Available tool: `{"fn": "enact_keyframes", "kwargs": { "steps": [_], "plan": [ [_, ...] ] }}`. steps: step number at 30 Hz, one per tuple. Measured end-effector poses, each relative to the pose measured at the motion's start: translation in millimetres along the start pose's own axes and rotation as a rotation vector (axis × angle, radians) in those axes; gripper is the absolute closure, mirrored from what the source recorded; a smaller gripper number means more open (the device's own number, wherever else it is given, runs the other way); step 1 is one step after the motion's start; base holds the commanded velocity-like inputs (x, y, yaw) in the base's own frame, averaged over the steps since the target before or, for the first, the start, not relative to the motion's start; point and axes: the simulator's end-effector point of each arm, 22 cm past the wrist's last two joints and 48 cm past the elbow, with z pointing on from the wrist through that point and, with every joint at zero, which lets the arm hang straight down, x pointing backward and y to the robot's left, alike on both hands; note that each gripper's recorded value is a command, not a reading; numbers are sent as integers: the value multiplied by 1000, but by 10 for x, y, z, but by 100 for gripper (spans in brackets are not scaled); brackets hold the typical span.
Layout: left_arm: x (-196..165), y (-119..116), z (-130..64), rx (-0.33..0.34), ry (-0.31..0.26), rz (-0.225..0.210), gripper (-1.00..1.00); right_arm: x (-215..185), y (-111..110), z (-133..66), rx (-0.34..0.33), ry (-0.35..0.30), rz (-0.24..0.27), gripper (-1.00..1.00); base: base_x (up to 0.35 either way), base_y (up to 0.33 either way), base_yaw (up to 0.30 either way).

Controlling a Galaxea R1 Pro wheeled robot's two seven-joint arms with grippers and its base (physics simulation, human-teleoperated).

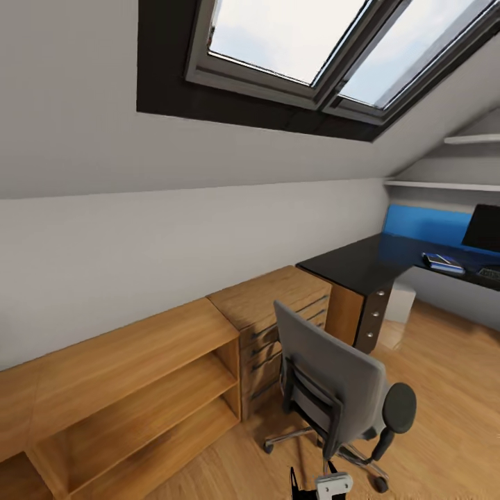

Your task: In the bedroom, organize the workspace by keeping the computer under the desk, ensuring the monitor is on the desk, placing the keyboard on the desk next to the monitor, placing the mouse on the desk next to the keyboard, moving the folder from the swivel chair onto the desk next to the mouse, stacking the notebook on top of the folder with the pen on top of the notebook, and positioning the swivel chair next to the desk.

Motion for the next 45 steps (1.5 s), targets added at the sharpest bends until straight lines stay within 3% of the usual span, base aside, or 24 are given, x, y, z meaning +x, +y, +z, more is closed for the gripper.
{"fn": "enact_keyframes", "kwargs": {
  "steps": [13, 26, 45],
  "plan": [
    [0, 0, 0, 0, 0, 0, -100, -2, 8, 0, -4, -1, -3, -100, 0, 22, -284],
    [-2, -1, 0, 0, 0, 0, -100, 81, 17, -2, -8, 37, -16, -100, 0, 272, -283],
    [-1, 0, 0, 0, 0, 0, -100, 81, 17, -2, -8, 37, -16, -100, 0, 119, -283]
  ]
}}
